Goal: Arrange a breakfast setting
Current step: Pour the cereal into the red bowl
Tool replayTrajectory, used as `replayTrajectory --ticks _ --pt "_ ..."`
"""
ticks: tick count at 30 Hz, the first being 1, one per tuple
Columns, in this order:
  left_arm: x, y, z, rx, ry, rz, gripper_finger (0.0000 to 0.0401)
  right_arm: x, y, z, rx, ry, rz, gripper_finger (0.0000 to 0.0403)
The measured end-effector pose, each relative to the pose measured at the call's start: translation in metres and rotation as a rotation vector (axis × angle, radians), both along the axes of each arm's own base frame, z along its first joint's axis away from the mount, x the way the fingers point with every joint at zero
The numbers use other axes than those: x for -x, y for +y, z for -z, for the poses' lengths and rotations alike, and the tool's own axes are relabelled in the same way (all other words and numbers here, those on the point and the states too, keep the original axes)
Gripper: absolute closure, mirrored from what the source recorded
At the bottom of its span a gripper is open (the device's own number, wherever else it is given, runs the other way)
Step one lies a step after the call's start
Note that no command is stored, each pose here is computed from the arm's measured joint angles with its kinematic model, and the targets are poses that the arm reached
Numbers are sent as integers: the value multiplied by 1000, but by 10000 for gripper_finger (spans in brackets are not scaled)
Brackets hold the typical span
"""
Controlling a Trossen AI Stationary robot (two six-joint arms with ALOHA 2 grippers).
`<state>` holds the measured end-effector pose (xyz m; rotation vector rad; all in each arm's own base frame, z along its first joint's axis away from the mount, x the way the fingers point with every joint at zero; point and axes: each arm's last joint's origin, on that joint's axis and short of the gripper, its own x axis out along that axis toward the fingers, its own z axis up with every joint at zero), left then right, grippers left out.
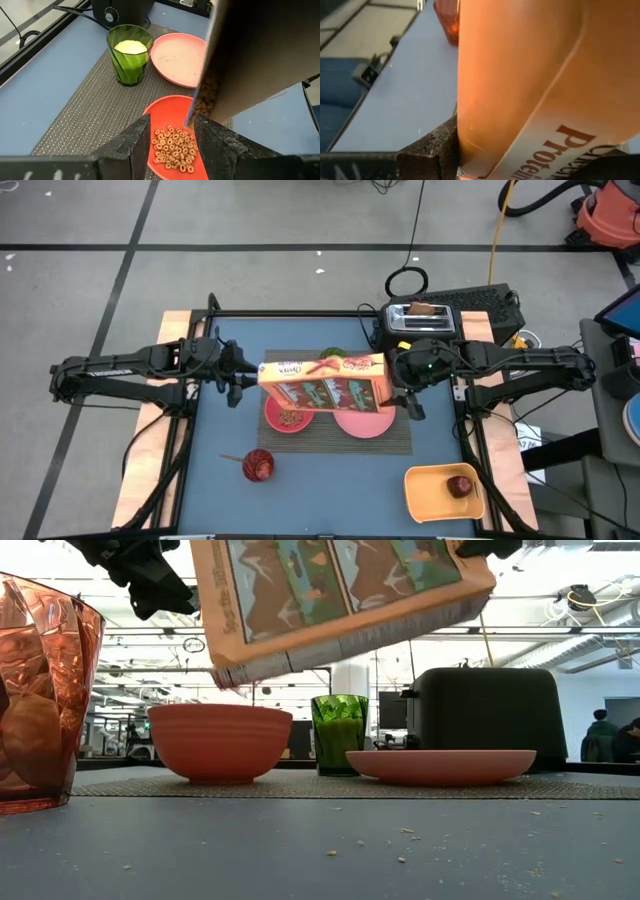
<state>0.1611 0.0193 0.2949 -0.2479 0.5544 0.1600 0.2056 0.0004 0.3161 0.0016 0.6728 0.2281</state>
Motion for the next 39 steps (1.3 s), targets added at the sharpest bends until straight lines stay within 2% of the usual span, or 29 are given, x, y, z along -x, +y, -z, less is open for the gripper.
replayTrajectory --ticks 3,9,14,19,24,29,34,39 --pt "0 0 0 1 0 -1 244 3 0 4 0 51 2 195" --pt "0 0 0 2 0 -1 244 -2 0 -3 14 -43 -11 195" --pt "0 0 0 2 0 -2 244 3 0 4 23 40 -6 195" --pt "0 0 0 3 0 -2 244 -2 -1 -2 35 -34 6 195" --pt "0 0 0 4 -1 -3 244 4 -1 6 33 66 5 195" --pt "0 0 0 4 0 -3 244 -2 -1 -2 36 -32 4 195" --pt "0 0 0 6 -1 -4 244 2 -1 4 37 36 4 195" --pt "0 0 0 2 0 -1 244 -1 -1 0 35 -6 6 195"
